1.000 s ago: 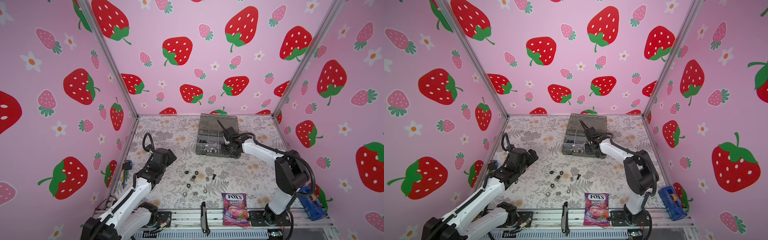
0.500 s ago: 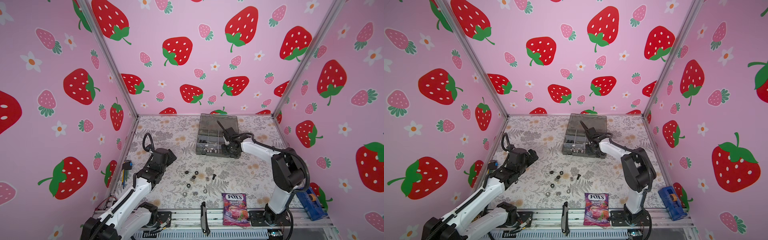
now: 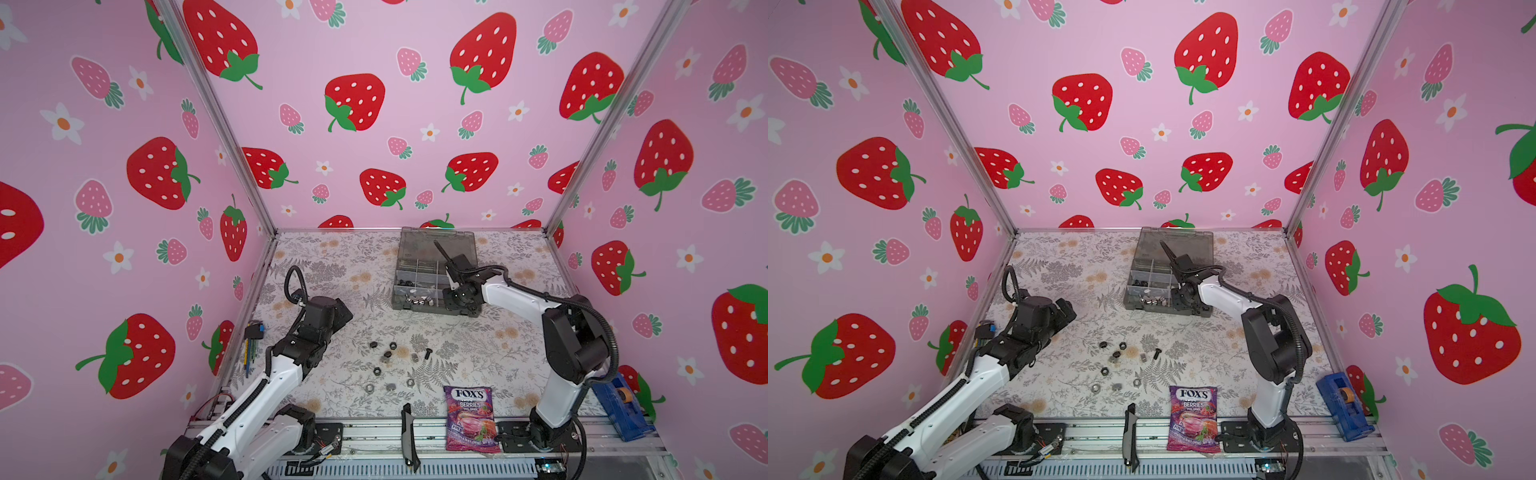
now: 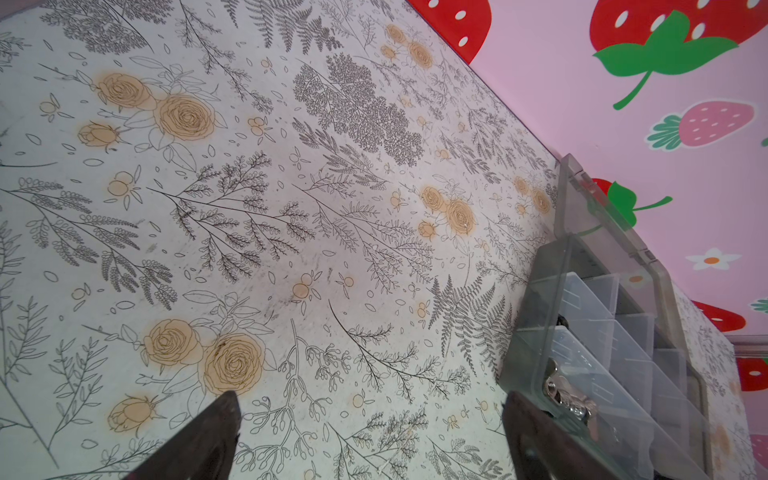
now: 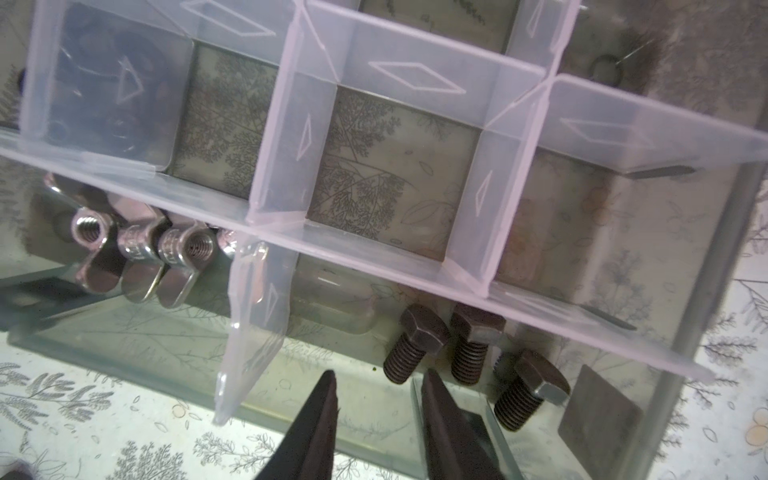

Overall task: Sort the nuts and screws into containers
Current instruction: 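Lower the bolt into the bolt compartment and open the right gripper, then move the right gripper back over the remaining nuts on the table, then lower the right gripper and grasp a silver hex nut, then lift the silver nut and carry it over the organizer box, then lower the silver nut into an empty compartment and open the right gripper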

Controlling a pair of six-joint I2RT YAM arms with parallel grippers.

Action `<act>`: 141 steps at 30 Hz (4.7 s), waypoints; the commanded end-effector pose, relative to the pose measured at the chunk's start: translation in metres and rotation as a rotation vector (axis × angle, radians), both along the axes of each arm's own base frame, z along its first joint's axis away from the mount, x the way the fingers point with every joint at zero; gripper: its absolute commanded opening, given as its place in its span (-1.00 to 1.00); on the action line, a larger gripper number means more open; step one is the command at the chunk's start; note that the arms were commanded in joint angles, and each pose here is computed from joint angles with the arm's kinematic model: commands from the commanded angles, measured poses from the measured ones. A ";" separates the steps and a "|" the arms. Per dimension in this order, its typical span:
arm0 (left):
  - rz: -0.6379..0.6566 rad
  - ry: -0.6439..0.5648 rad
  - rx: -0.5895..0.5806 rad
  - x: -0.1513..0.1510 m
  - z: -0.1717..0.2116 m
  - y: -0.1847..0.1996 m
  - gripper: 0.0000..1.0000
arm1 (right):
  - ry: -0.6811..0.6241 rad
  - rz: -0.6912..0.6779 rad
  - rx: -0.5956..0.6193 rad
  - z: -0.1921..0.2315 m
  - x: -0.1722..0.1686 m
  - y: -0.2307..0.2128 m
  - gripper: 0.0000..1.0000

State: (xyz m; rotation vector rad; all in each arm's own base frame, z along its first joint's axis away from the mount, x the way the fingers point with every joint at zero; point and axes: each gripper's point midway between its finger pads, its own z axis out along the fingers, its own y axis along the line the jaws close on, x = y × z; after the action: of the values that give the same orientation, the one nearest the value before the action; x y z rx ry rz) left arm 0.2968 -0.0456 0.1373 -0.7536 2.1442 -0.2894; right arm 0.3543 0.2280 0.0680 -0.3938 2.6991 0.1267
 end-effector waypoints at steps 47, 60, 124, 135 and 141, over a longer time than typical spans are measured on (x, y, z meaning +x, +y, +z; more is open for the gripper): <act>0.032 0.025 -0.107 0.001 -0.020 0.000 0.99 | 0.261 0.423 -0.104 -0.059 -0.193 0.102 -0.55; 0.020 0.015 -0.092 0.003 -0.014 0.000 0.99 | 0.094 0.354 0.025 -0.006 -0.145 0.118 -1.00; -0.003 -0.017 -0.043 -0.003 -0.004 0.006 0.99 | -0.147 -0.024 0.075 0.035 0.067 0.006 -1.00; 0.002 -0.021 -0.037 -0.006 -0.002 0.008 0.98 | -0.094 -0.002 0.016 0.004 0.080 0.013 -0.52; 0.003 -0.021 -0.032 -0.006 0.000 0.008 0.99 | -0.115 0.007 -0.001 0.018 0.076 0.013 -0.16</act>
State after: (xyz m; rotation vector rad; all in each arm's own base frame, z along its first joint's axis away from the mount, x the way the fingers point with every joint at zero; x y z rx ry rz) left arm 0.2931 -0.0438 0.1351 -0.7642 2.1296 -0.3668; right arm 0.4302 0.2414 0.0655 -0.3826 2.6127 0.1308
